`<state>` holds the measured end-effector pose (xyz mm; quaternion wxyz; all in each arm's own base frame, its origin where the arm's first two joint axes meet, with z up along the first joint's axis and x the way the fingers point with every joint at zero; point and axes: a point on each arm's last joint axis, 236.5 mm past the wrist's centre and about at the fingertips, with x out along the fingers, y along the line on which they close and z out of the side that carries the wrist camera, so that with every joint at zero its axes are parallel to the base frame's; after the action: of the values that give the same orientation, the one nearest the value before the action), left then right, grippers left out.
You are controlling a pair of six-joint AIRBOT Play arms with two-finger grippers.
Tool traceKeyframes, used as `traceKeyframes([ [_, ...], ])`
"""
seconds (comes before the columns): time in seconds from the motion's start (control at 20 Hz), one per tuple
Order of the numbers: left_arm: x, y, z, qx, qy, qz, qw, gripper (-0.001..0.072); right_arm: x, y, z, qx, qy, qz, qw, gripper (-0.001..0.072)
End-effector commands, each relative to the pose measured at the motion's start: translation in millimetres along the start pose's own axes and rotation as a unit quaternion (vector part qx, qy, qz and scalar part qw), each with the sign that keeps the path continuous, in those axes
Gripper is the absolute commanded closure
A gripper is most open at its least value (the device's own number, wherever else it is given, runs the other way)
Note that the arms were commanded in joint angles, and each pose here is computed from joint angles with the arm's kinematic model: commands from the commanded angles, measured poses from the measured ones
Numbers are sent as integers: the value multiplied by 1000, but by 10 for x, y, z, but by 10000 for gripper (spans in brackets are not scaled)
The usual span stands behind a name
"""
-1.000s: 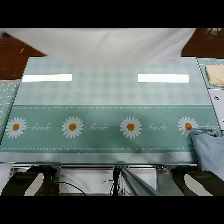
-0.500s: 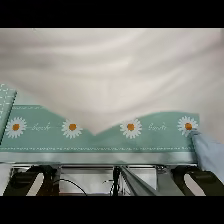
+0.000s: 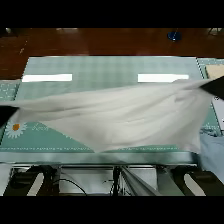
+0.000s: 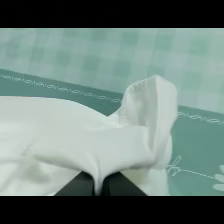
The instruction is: Fold the shirts.
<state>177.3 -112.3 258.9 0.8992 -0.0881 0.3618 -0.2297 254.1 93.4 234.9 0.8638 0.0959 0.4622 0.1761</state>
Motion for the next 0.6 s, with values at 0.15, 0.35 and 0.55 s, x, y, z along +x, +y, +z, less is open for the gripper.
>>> traceKeyframes([
  [0.15, 1207, 766, -593, -114, 45, 25, 992, 681, 1599, -313, -244, 55, 4, 48, 997, 685],
  [0.35, 1704, 1095, -483, -158, -17, 31, 987, 681, 2198, -277, -9, 17, -31, 41, 999, 685],
  [0.55, 2098, 1269, -436, -144, -18, 45, 988, 681, 2622, -313, 248, 15, -87, 21, 996, 684],
])
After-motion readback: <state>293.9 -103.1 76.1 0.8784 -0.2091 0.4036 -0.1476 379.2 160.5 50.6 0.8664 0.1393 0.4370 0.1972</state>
